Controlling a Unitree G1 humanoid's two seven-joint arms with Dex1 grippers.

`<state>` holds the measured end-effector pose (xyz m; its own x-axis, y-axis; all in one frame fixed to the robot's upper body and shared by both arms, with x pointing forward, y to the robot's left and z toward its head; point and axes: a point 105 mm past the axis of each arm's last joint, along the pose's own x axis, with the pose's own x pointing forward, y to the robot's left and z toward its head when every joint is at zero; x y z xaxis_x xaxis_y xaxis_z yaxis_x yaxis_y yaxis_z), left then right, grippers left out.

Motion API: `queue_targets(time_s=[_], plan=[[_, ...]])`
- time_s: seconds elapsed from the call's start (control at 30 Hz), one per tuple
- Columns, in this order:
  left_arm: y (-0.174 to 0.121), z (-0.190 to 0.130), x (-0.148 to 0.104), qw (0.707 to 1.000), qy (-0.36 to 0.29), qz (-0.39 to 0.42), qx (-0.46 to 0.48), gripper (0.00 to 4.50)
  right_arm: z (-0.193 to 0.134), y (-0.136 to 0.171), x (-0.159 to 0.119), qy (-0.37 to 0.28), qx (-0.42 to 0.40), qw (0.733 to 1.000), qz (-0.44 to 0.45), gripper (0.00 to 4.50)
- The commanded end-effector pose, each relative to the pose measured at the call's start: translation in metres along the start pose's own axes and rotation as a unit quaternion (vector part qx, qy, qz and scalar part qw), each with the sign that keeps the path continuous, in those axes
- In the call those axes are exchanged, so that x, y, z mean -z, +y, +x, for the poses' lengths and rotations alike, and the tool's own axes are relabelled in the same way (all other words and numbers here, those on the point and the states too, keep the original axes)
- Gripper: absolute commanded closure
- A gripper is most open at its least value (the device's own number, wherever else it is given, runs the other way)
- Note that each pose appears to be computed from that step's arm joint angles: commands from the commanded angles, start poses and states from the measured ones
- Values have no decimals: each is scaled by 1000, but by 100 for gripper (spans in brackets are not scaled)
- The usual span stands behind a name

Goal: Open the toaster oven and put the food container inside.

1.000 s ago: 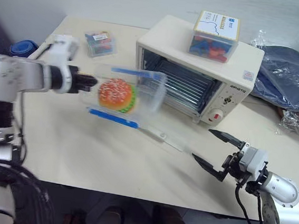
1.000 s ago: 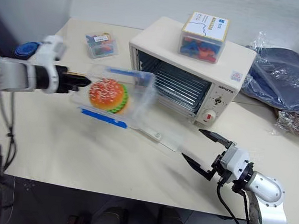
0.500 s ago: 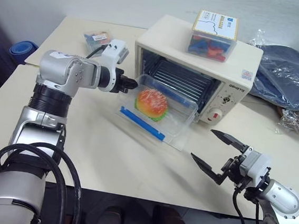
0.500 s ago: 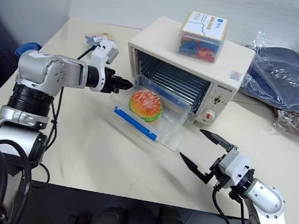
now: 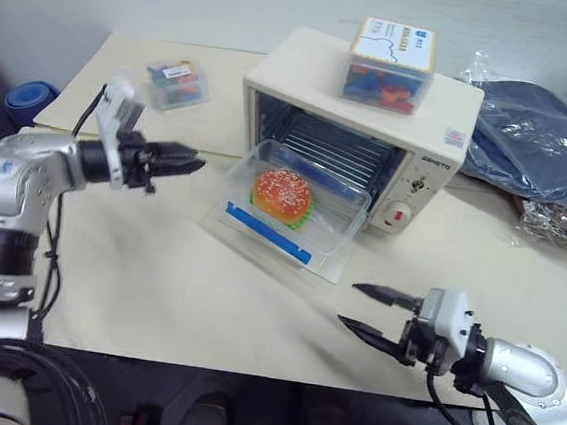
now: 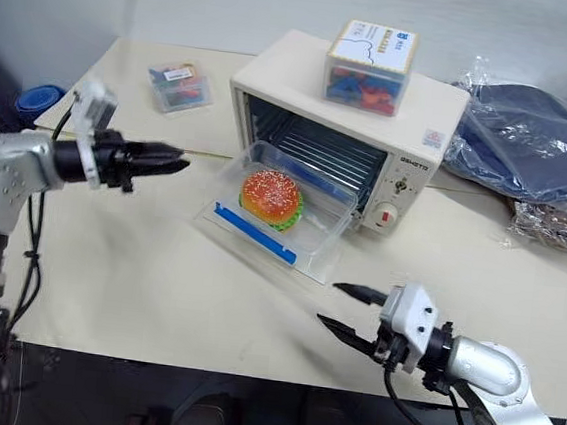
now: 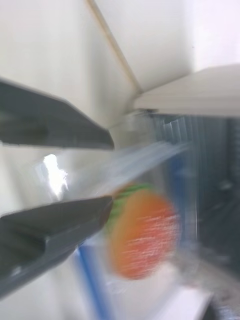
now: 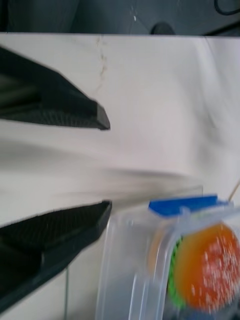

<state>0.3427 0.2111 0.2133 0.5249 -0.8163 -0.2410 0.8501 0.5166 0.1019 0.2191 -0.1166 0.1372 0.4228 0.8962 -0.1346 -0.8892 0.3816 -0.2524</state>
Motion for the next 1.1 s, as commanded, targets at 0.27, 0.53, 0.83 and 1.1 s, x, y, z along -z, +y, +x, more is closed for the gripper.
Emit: queue_targets(time_s=[0.27,0.53,0.83,1.1], plan=[[-34,64,12,996,-50,42,53,450,42,-39,-14,-22,104,993,-45,444],[-17,105,-1,993,-111,5,-31,450,56,-81,-21,-31,188,978,-84,444],[-5,138,-14,981,-162,-17,-106,450,66,-127,-24,-47,292,949,-105,444],[-1,128,-17,979,-172,-2,-112,450,70,-130,-32,-67,291,950,-92,444]])
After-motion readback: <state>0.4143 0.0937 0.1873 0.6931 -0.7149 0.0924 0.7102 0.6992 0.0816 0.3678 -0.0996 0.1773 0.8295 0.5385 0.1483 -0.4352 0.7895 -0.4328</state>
